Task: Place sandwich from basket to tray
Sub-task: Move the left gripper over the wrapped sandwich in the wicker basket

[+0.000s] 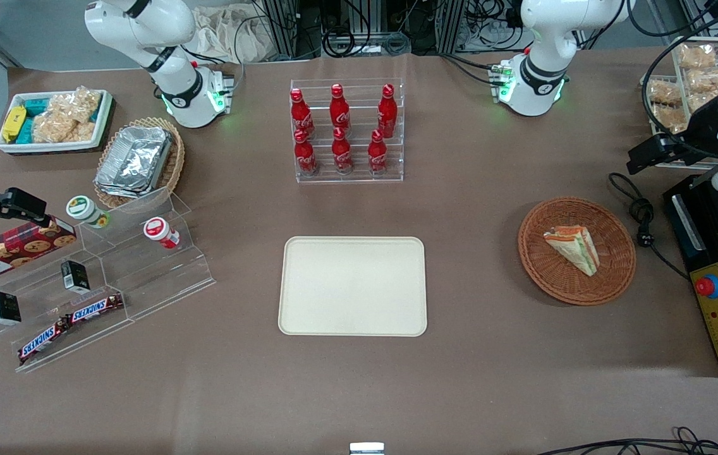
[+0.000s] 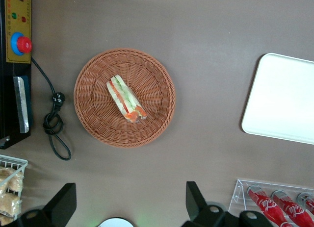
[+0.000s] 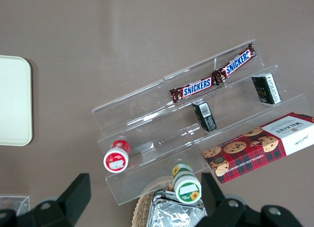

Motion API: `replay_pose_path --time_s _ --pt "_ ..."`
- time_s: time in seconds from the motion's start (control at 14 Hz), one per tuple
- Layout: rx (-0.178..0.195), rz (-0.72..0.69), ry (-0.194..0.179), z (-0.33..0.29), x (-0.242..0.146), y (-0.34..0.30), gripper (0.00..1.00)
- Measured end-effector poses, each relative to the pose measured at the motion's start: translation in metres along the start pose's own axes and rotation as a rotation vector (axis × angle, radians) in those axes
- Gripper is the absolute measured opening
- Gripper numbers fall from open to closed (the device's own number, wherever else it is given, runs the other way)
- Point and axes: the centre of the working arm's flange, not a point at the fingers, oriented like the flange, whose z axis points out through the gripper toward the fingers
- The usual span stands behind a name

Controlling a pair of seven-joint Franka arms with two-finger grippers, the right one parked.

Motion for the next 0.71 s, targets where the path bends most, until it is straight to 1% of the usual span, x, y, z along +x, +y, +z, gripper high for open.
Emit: replay_pose_path --time_s 0.29,0.36,0.57,0.64,0.71 --pt "0.006 0.005 -0.004 0.003 0.003 -0.001 1.0" --pt "0.009 0.001 -0.017 0.009 0.006 -0.001 1.0" --pt "0.022 -0.045 -0.097 0.056 0.021 -0.012 1.0" --pt "0.024 -0.084 -0.108 0.075 0.027 -0.019 1.0" --pt "0.025 -0.132 -0.109 0.093 0.033 -0.027 1.0"
